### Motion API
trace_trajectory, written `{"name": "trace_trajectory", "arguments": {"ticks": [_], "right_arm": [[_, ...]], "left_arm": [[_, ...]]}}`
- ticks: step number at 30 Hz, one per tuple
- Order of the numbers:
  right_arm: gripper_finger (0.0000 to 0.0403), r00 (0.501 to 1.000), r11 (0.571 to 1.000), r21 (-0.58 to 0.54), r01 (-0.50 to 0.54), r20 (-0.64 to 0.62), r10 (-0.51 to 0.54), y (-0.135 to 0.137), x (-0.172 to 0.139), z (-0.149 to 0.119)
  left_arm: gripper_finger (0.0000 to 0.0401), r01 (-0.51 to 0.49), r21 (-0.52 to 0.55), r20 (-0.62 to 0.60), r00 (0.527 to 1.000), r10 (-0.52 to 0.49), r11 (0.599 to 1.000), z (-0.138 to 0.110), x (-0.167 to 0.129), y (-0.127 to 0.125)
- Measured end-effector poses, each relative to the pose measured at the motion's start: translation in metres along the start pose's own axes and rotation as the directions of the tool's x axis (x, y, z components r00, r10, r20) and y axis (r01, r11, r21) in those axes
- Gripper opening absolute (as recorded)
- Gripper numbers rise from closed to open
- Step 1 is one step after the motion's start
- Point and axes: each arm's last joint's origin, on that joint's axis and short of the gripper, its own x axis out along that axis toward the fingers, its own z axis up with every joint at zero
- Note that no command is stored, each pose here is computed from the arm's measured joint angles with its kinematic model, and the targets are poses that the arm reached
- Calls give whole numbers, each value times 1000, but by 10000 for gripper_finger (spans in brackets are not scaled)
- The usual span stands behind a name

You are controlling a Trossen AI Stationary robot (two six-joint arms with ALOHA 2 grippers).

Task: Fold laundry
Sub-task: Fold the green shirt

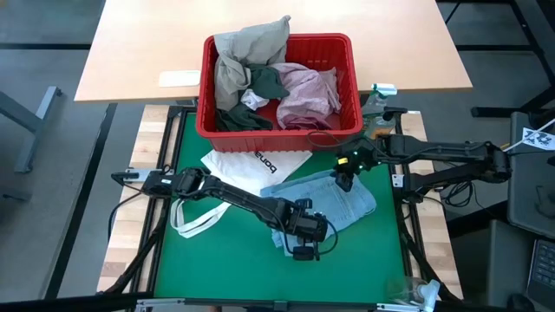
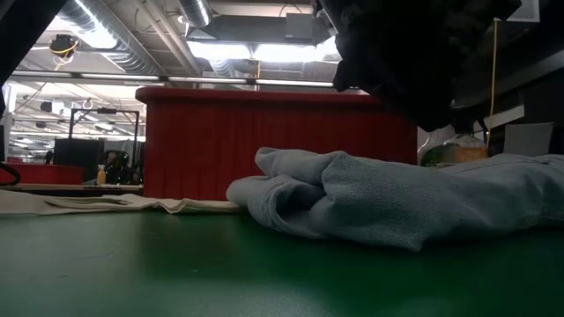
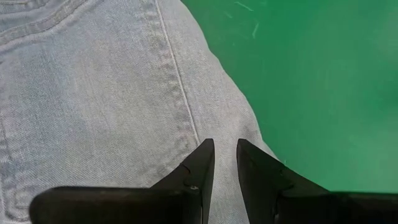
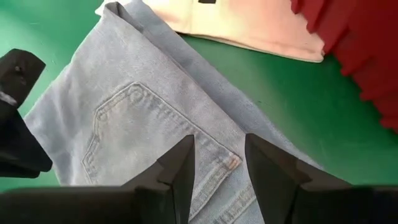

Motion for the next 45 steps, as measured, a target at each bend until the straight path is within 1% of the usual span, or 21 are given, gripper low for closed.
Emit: {"name": "trace_trajectory", "arguments": {"ticks": [5,9,22,27,30,34,41,45], "right_arm": [[143,1000,1000,0,-1,-1,1,0,0,0],[143,1000,1000,0,-1,0,1,0,0,0],[143,1000,1000,0,-1,0,1,0,0,0],[143,1000,1000,0,-1,0,1,0,0,0],[143,1000,1000,-1,-1,0,1,0,0,0],[143,1000,1000,-1,-1,0,1,0,0,0],[143,1000,1000,-1,-2,0,2,0,0,0],[143,1000,1000,-22,-4,6,4,0,0,1]], "left_arm": [[66,-1,-4,7,1000,1,1000,1,0,2],[66,-22,-8,13,1000,22,1000,2,1,4],[66,-23,-10,17,1000,23,1000,3,0,5],[66,-56,-3,34,998,56,998,4,0,7],[66,-101,-5,57,993,101,995,7,1,12],[80,-151,-20,77,985,152,988,9,1,19],[122,-162,-47,84,983,166,986,13,3,33],[128,-167,-92,77,982,174,982,16,5,46]]}}
